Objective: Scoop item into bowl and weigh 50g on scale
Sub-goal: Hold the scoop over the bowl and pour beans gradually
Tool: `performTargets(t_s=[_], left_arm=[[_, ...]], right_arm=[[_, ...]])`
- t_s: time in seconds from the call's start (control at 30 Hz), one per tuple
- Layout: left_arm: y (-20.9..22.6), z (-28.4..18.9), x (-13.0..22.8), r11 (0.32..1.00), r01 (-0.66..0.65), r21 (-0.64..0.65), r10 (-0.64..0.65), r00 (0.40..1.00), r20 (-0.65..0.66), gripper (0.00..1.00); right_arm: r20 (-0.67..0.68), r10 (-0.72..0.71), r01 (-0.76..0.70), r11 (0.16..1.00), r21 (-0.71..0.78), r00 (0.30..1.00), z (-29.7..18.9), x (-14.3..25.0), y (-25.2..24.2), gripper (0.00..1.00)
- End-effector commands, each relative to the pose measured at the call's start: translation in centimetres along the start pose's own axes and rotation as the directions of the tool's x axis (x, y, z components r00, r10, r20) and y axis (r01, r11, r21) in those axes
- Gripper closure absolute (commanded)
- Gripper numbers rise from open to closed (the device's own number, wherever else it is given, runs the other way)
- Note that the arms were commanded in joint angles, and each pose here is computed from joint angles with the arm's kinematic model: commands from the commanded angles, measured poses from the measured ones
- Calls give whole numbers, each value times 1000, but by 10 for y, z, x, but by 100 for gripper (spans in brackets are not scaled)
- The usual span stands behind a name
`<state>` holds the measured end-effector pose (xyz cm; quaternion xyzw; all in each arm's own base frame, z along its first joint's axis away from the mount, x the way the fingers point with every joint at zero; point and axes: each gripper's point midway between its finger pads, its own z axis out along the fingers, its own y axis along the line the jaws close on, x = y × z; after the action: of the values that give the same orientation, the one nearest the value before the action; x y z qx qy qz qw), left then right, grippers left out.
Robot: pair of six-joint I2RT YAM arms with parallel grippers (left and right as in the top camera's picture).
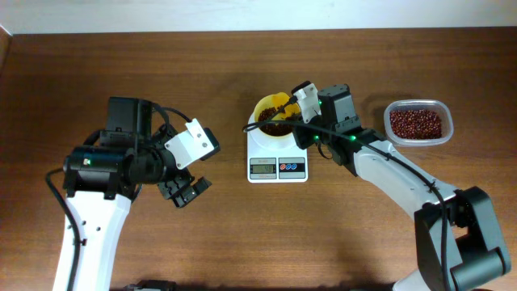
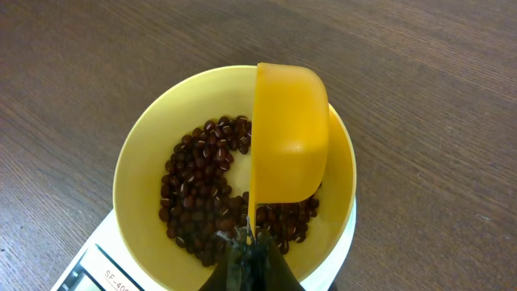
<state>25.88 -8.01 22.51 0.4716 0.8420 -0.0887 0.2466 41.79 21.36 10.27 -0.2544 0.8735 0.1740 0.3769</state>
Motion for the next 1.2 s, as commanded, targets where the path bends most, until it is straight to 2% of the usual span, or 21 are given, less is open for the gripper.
performTargets(t_s=[0.0,0.13,0.33,0.47,0.6,0.73,1.17], left_arm=[[0,2,3,1000,-11,7,11,1000,-7,1],[0,2,3,1000,-11,7,11,1000,-7,1],[0,2,3,1000,-11,6,11,1000,-7,1],[0,2,3,1000,-10,7,11,1000,-7,1],[0,2,3,1000,-11,7,11,1000,-7,1],[0,2,3,1000,-11,7,11,1000,-7,1],[0,2,3,1000,-11,7,11,1000,-7,1]], right_arm=[[49,1,0,1000,-11,999,-11,-20,3,96],[63,-1,6,996,-85,998,-17,-24,17,96],[119,-20,30,997,-78,993,-39,-43,23,96],[3,-23,23,998,50,1000,-34,-17,10,96],[99,-54,55,999,-4,994,-48,-43,28,96],[31,-36,37,999,-21,999,-41,-25,30,96],[29,-27,28,999,-41,999,-41,-24,33,96]])
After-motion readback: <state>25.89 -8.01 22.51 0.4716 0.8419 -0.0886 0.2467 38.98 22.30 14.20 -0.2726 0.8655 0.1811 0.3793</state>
